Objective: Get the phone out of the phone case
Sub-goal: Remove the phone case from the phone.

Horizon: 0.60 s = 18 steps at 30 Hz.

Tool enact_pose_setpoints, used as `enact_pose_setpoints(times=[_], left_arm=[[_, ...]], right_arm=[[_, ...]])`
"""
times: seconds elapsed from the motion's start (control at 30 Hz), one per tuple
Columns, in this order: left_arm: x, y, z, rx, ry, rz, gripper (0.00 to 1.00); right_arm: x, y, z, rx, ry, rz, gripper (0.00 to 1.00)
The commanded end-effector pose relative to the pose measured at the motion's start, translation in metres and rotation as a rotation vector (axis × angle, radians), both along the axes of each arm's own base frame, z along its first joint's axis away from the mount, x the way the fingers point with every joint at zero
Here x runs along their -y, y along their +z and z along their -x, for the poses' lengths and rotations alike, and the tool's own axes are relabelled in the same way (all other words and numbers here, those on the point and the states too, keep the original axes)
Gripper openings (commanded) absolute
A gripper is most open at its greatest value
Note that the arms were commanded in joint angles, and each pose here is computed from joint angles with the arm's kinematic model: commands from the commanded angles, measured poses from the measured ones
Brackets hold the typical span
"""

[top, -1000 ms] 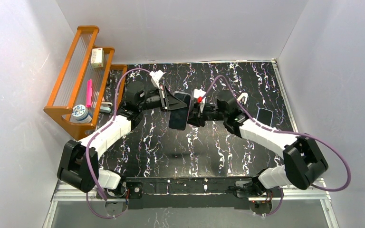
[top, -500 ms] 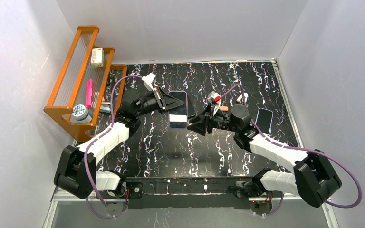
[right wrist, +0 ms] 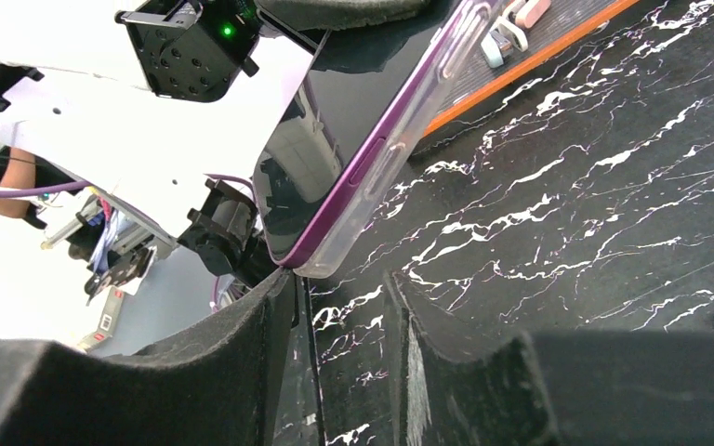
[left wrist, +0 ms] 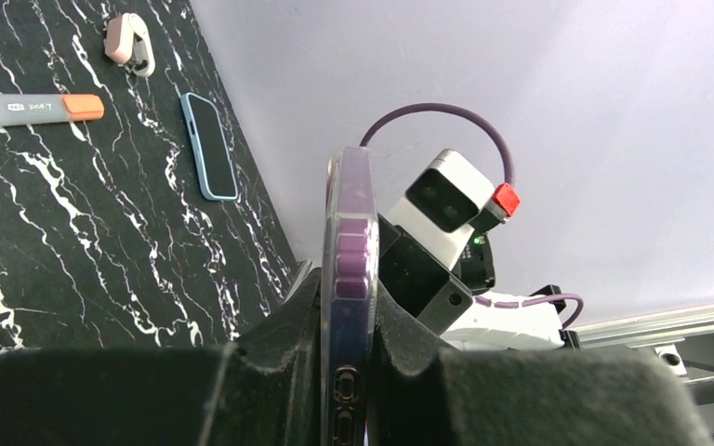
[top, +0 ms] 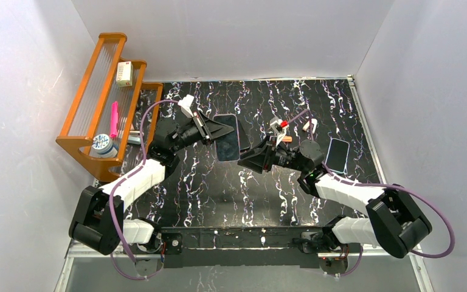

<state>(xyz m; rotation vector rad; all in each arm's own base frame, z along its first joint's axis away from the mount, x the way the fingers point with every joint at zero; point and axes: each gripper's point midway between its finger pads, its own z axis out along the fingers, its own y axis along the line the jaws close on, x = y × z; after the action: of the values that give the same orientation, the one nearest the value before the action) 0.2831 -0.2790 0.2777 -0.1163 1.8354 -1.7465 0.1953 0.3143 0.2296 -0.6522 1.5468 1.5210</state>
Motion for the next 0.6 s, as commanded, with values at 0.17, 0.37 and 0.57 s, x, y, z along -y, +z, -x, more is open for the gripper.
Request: enact_pose_setpoints(times=[0.17, 0.37, 0.57], left_arm=[[-0.002, 0.038, 0.014, 0.098, -0.029, 0.092, 0.0], [0.002, 0.044, 0.025, 0.096, -0.057, 0.119, 0.0], [0.013, 0.047, 0.038, 0.099, -0.095, 0.131, 0.0]], right_arm=[[-0.002, 0.017, -0.006, -0.002, -0.026, -0.104, 0.43], [-0.002, 0.01, -0.017, -0.055, -0.085, -0.105, 0.4], [-0.004, 0.004, -0.027, -0.12, -0.114, -0.105, 0.39]])
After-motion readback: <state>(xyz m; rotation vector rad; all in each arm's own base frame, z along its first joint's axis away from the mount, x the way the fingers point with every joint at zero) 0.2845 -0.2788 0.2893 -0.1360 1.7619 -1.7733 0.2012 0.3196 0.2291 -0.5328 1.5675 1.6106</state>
